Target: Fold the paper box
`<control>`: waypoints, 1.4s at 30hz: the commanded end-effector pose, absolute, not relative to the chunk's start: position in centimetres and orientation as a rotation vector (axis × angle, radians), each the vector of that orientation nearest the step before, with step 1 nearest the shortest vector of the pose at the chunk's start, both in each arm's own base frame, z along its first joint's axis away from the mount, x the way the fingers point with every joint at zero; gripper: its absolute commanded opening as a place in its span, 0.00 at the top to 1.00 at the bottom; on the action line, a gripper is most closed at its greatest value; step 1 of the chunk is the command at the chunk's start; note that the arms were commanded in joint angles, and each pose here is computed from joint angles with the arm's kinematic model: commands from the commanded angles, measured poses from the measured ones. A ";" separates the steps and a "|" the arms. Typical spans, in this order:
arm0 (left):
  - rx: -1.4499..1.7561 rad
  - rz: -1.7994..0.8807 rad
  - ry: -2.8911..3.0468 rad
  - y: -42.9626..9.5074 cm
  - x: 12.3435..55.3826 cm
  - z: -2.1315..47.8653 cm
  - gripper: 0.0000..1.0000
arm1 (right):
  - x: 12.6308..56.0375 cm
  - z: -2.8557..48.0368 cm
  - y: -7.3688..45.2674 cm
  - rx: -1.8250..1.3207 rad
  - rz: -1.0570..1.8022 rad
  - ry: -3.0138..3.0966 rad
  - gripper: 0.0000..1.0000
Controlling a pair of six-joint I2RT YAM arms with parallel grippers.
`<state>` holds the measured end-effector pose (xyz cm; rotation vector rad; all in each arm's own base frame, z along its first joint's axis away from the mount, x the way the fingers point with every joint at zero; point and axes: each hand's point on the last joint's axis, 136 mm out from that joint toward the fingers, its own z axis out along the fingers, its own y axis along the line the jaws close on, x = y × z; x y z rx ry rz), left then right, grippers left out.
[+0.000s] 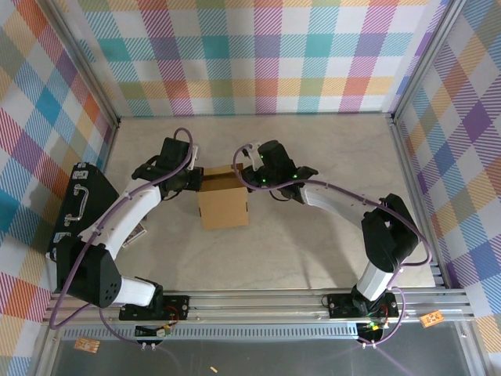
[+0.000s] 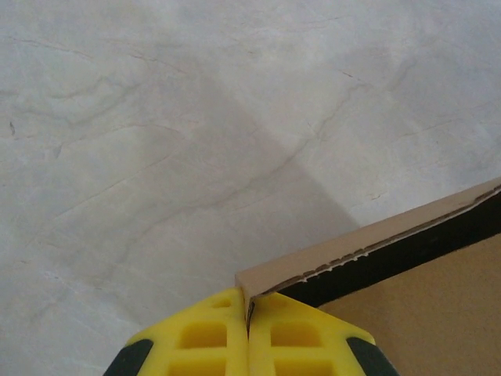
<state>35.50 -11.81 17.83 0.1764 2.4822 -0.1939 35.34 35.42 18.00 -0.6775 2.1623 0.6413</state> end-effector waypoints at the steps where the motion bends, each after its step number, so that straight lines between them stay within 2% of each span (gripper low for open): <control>1: 0.184 -0.365 2.394 -15.1 35.6 20.2 1.00 | 32.0 16.6 38.0 -0.781 0.738 2.210 0.99; 20: 0.054 -0.487 2.289 -16.8 35.8 22.2 1.00 | 31.6 20.1 39.3 -0.804 0.748 2.044 0.99; 28: 0.072 -0.536 2.132 -16.8 35.6 24.7 1.00 | 31.2 22.3 39.0 -0.839 0.736 1.906 0.99; 42: -0.009 -0.578 2.188 -16.9 35.4 23.1 1.00 | 30.9 20.2 39.1 -0.852 0.744 1.933 0.99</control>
